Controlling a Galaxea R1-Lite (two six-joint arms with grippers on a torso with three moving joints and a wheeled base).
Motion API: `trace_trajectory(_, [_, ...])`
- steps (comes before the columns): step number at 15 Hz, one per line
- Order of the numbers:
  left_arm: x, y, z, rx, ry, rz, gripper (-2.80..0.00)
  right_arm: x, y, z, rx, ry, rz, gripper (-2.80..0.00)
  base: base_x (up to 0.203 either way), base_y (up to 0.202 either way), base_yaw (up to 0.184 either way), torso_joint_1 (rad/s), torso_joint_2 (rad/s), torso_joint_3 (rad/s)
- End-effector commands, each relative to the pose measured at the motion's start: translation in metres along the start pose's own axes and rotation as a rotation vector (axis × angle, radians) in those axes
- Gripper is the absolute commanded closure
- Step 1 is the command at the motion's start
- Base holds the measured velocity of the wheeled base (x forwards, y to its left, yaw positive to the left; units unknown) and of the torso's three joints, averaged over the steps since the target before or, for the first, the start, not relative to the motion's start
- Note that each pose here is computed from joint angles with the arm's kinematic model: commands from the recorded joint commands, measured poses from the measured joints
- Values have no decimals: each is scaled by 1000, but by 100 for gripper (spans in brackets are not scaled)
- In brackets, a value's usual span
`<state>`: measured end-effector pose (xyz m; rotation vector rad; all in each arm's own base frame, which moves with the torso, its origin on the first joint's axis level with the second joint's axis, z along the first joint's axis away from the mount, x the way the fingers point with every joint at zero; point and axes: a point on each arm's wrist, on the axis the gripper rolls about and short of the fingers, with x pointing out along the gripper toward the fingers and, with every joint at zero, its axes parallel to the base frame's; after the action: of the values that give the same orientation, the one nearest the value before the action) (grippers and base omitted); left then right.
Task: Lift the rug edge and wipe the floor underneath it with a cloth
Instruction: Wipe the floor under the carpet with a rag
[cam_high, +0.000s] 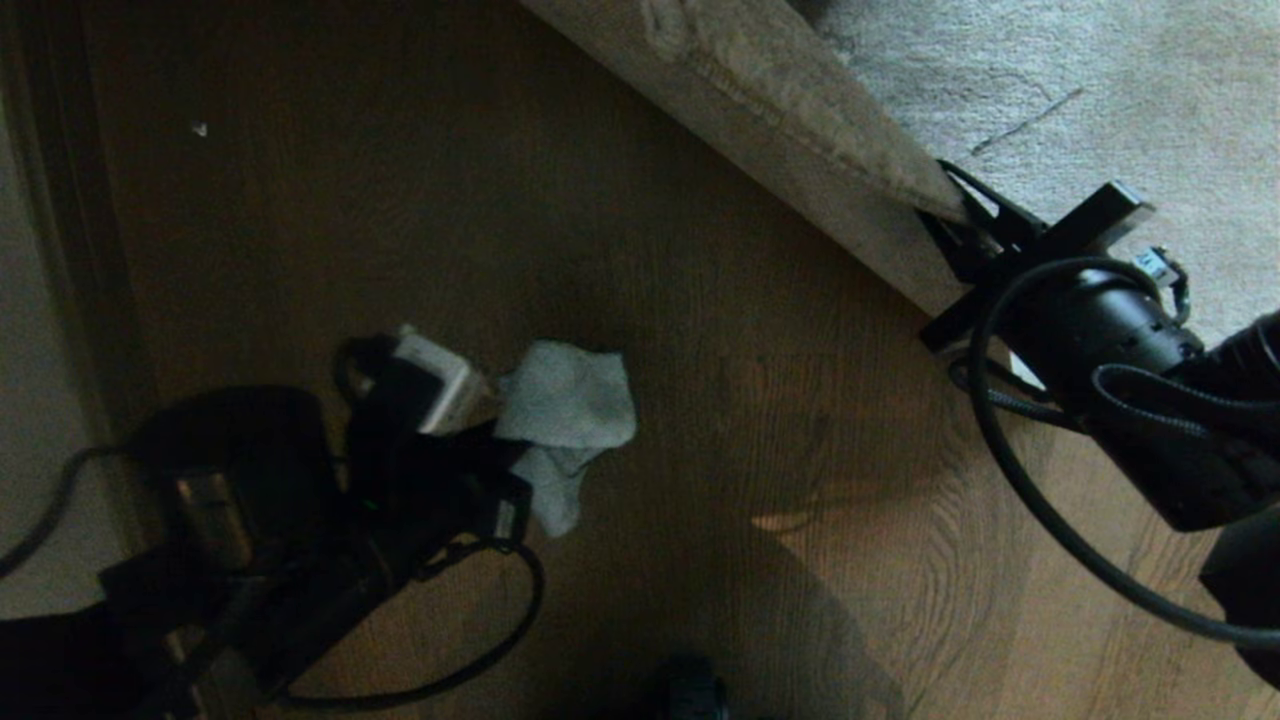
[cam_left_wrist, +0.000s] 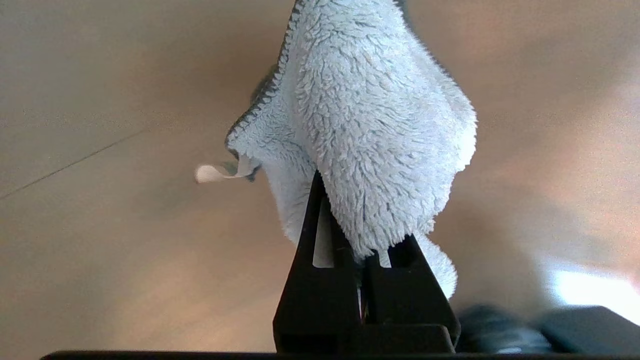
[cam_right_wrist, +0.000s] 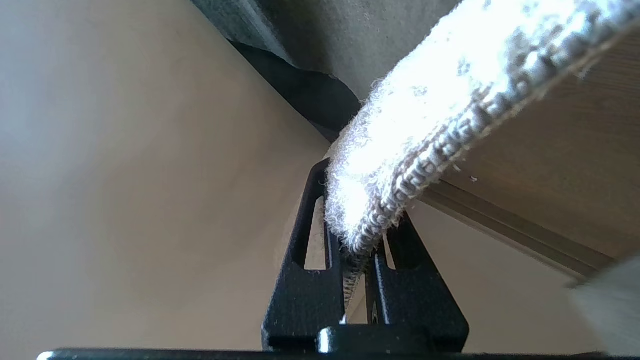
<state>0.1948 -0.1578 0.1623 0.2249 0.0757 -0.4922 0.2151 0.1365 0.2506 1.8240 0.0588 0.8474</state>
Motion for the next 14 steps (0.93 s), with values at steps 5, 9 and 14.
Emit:
trace_trajectory(5, [91,-82,-9,34,7,-168,0,-1,4,3,-22,-6,41,0,0,0,0,0,0,0])
trace_trajectory(9, [126,-70,5,4,-72,-92,0,-1,3,4,-25,-9,40,0,0,0,0,0,0,0])
trace_trajectory(14, [150,11,27,-20,-192,135,0,-1,3,6,-29,-16,40,0,0,0,0,0,0,0])
